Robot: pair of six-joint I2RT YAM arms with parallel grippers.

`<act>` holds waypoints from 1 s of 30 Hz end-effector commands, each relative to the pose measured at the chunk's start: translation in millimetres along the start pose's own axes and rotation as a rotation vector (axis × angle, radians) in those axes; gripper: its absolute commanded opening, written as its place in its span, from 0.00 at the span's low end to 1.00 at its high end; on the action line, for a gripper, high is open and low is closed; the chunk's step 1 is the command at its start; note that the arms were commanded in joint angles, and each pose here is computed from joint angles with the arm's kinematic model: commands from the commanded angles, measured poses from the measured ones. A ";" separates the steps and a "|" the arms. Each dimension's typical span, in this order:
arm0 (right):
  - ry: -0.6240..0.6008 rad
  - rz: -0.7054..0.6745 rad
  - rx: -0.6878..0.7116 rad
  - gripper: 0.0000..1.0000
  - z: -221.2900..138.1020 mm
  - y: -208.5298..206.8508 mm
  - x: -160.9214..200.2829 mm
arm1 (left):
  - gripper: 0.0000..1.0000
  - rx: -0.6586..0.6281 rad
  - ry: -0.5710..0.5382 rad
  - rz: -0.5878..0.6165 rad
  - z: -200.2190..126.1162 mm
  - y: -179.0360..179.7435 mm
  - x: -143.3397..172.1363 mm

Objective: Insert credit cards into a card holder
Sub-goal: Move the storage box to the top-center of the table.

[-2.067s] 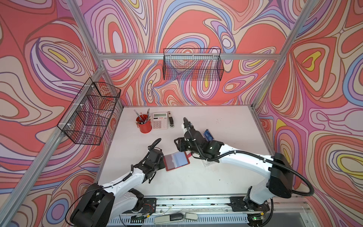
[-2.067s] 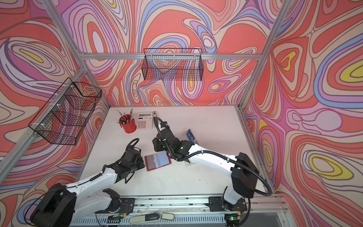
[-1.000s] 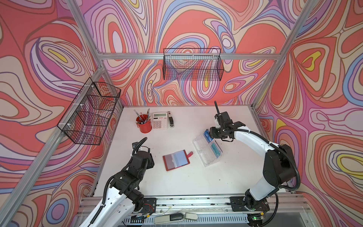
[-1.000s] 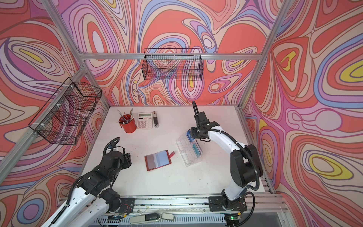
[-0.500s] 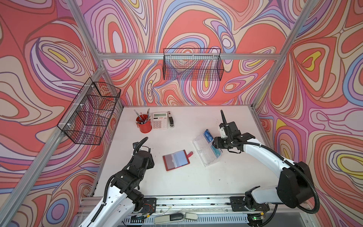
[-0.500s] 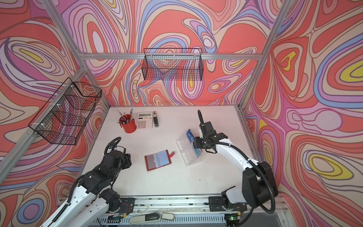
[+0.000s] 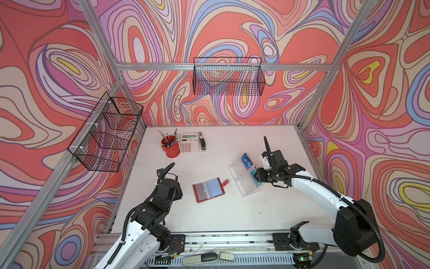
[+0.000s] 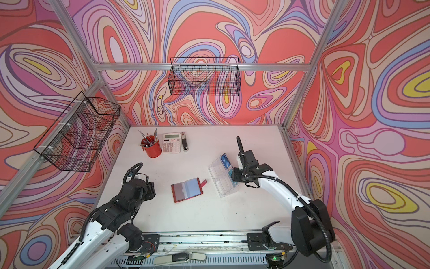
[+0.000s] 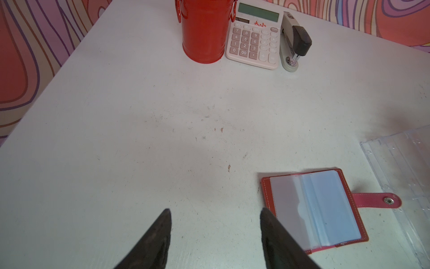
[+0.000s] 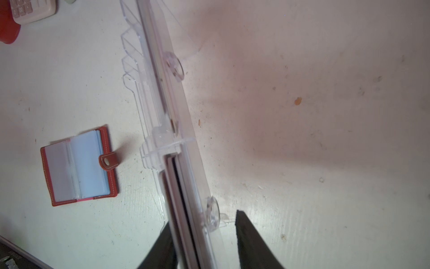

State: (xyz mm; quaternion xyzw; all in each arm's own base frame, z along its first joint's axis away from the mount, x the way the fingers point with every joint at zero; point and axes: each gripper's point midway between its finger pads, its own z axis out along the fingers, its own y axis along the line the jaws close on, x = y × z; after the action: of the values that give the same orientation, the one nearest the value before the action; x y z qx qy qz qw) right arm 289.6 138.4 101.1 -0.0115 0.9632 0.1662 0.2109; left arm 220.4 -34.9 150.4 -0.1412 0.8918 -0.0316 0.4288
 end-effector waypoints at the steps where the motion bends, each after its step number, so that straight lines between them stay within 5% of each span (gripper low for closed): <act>1: 0.001 0.040 0.007 0.31 6.5 -4.3 1.5 | 0.62 -0.034 0.014 0.009 1.0 7.5 5.8; 9: 0.026 0.116 0.041 0.02 37.6 -7.8 -13.8 | 0.63 -0.036 0.014 0.007 0.9 7.9 5.8; 18: 0.024 0.058 0.034 0.04 58.7 6.8 -57.6 | 0.63 -0.039 0.008 0.005 0.3 8.7 4.8; 24: -0.024 0.021 0.252 0.02 38.5 -26.1 -70.1 | 0.64 -0.043 0.008 0.008 1.5 8.5 4.3; 30: -0.022 -0.004 0.321 0.03 35.4 -37.4 -70.9 | 0.64 -0.045 0.016 0.010 2.3 8.1 5.2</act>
State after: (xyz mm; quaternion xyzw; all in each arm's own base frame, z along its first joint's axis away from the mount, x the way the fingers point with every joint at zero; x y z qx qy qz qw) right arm 385.4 136.6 103.1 0.0279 0.9641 0.0805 0.2514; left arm 220.7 -33.7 148.8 -0.1419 0.8930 -0.0257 0.4264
